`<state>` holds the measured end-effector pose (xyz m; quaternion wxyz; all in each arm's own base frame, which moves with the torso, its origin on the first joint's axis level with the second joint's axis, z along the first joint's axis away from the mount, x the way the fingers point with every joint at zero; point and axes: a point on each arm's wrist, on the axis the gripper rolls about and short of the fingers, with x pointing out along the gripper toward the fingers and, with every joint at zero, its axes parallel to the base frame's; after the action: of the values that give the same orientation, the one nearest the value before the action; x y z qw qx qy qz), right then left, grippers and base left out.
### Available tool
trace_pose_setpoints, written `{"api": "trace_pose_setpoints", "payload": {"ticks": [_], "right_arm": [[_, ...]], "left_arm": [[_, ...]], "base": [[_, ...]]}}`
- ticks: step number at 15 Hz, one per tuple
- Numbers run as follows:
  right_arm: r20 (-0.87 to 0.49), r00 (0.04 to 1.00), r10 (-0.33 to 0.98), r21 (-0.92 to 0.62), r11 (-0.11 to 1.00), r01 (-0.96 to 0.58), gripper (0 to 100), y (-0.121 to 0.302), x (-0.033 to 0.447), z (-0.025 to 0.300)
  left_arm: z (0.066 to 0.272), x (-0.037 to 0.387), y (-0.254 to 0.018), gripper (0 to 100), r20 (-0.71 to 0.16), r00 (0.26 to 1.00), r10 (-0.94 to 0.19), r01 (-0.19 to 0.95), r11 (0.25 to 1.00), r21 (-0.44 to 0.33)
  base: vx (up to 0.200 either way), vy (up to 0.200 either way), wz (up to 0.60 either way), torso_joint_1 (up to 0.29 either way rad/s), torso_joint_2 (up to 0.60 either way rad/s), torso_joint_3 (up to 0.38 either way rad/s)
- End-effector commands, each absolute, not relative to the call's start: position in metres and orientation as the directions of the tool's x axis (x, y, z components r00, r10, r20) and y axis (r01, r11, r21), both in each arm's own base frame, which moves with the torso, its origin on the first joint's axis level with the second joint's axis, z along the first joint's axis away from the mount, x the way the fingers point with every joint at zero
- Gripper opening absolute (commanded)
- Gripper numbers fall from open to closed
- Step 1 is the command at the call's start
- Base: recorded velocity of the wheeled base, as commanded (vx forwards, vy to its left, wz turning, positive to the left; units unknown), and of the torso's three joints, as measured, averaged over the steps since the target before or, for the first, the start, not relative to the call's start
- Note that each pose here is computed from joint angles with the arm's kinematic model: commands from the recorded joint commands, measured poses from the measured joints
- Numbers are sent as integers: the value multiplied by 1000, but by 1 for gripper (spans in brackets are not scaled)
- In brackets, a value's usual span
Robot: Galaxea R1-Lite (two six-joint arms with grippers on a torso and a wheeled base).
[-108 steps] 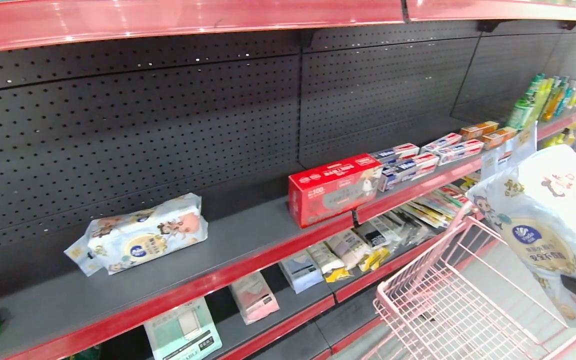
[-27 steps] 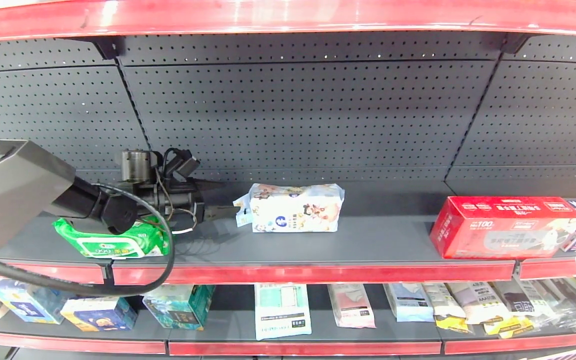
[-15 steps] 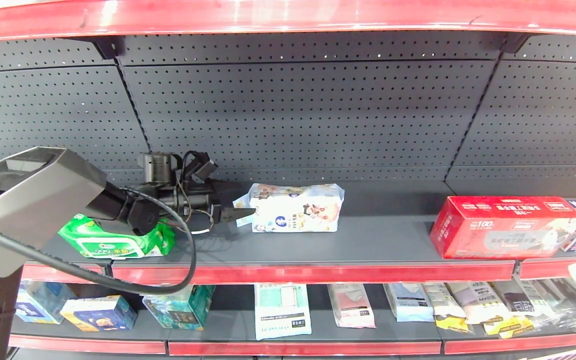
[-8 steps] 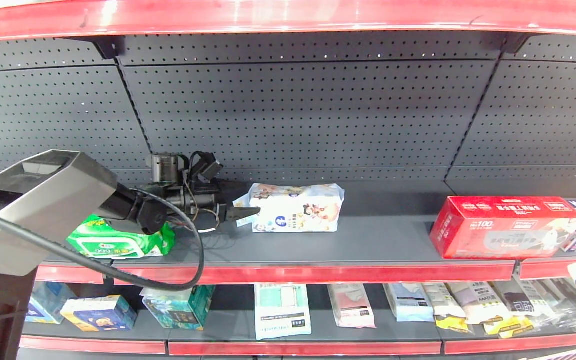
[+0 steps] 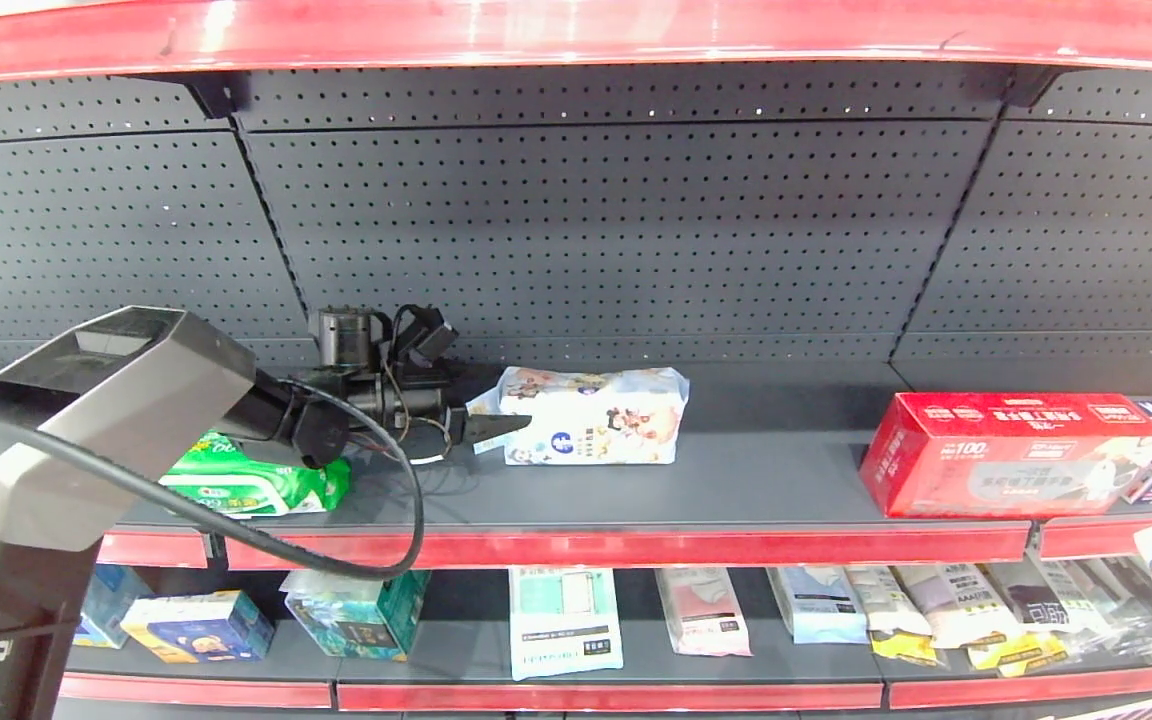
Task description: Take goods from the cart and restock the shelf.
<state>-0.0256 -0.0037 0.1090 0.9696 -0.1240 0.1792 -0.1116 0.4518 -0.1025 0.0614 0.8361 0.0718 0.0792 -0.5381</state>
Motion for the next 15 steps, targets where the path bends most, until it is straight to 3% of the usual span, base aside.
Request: {"api": "trace_pose_setpoints", "payload": {"ticks": [1,15], "right_arm": [[-323,910,-261,-281,944,171,0,-4,-25,108],[-310,914,-261,-279,944,175,0,-4,-27,107]], "left_arm": [[60,452,-107,100,-211,400,-892,915,402,33],[48,455,-120,100,-221,386,-896,921,390,27]], "base": [[0,0,0,0,0,0],[0,0,0,0,0,0]]}}
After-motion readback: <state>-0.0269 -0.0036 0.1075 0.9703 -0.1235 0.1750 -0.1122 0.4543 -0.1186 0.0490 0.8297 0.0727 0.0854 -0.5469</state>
